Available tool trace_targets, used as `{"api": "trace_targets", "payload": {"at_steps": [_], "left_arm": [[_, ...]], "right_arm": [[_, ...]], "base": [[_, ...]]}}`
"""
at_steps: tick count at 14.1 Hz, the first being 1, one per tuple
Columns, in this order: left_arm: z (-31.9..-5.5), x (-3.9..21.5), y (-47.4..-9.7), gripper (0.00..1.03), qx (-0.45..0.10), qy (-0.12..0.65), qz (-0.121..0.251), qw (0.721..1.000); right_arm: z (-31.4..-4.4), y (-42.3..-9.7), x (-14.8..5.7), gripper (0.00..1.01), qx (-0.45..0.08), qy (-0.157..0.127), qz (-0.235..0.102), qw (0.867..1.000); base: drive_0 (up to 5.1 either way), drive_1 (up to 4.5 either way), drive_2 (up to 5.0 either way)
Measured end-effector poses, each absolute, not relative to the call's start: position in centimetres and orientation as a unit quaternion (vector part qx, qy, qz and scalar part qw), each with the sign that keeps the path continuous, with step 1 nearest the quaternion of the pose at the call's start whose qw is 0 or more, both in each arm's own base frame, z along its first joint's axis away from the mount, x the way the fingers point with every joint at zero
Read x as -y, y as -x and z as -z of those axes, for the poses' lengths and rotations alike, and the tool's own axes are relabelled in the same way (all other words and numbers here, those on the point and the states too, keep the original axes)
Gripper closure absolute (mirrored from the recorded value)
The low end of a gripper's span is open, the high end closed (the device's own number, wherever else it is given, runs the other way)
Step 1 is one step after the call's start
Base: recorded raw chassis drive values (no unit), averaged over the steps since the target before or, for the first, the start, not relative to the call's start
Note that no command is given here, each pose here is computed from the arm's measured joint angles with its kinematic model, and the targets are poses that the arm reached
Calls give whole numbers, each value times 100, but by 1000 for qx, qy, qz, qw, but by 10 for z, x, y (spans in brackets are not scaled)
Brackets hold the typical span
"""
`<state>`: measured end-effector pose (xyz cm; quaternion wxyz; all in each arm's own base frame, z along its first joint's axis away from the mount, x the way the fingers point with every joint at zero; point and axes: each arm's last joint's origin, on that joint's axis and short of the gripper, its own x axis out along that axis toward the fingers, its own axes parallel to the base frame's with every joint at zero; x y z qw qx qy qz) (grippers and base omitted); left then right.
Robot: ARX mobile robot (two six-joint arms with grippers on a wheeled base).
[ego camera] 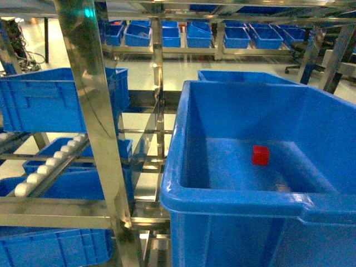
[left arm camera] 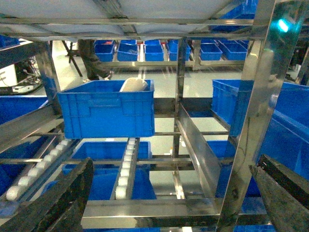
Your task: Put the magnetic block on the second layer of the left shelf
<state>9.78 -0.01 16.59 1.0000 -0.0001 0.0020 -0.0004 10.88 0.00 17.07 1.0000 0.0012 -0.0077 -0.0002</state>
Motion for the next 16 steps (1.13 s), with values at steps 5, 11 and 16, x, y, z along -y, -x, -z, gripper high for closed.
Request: {"api": "trace_targets", "payload": {"at_steps": [5, 11, 16], "left_arm": [[-166, 0, -98, 5, -2, 0, 0, 1000], [-166, 0, -98, 5, -2, 0, 0, 1000], [-166, 0, -98, 5, -2, 0, 0, 1000]], "right_arm": [[-167, -97, 0, 99, -1, -1, 0, 1000], [-167, -97, 0, 52, 2, -1, 0, 1000], [-167, -97, 0, 4, 2, -1, 0, 1000]], "base": [[0, 0, 0], [0, 0, 0], [0, 0, 0]]}}
